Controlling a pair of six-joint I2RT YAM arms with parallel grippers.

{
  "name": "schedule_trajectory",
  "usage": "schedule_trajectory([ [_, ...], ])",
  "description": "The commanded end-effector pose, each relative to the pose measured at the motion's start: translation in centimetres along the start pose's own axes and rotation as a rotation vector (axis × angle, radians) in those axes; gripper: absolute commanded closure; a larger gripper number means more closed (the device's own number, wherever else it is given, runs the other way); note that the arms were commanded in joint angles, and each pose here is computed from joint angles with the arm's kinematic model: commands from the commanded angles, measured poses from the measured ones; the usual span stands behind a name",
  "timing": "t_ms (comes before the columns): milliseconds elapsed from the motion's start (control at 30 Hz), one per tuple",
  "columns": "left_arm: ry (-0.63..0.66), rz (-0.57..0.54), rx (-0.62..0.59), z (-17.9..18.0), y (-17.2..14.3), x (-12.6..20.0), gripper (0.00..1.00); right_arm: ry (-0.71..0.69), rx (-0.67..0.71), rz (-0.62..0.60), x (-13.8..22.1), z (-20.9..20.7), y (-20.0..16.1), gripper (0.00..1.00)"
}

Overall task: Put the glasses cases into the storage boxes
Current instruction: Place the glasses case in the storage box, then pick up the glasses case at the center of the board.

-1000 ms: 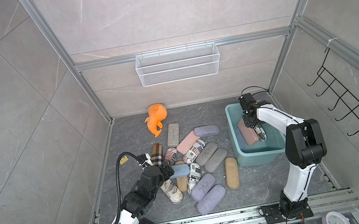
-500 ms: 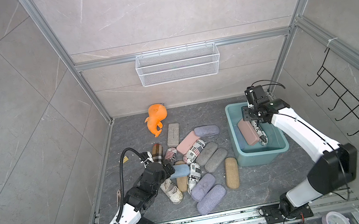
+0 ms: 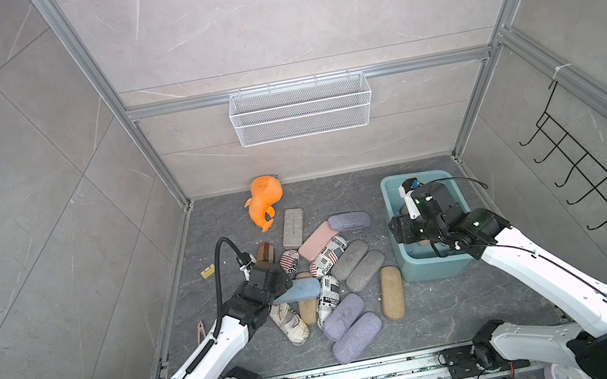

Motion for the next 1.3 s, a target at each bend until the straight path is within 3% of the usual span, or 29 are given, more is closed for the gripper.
schedule_trajectory([
  [0,0.115,-0.044,-0.035,0.4,3.5,0.4,0.06,0.120,-0.042,-0.023,1.1,1.2,0.1,0.28],
  [133,0.163,-0.004,-0.078,1.0,5.0,-1.5,0.05,0.146,-0.040,-0.031,0.9,1.9,0.6,0.27],
  [300,0.054,0.108,-0.062,0.5,6.4,-4.0,0.05,0.196,-0.046,-0.041,0.9,3.0,1.5,0.27],
  [467,0.037,0.275,-0.114,0.3,5.4,-6.9,0.08,0.220,-0.045,-0.024,1.0,3.4,1.4,0.26],
  [667,0.025,0.381,-0.159,-0.1,3.9,-9.4,0.08,0.215,-0.048,-0.010,0.7,3.3,1.0,0.26],
  [1267,0.081,0.415,-0.152,1.0,1.8,-10.7,0.13,0.204,-0.044,0.024,-1.0,4.3,0.3,0.28],
])
Point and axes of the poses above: each gripper's point midway between its finger pads, its own x axis back along the fingers, its own z axis along the line the jaws close on, y = z × x, the point moved 6 cm from there along x, back along the fingers, and after that the axes turned 15 degrees about -x, right-handed, at the moved point
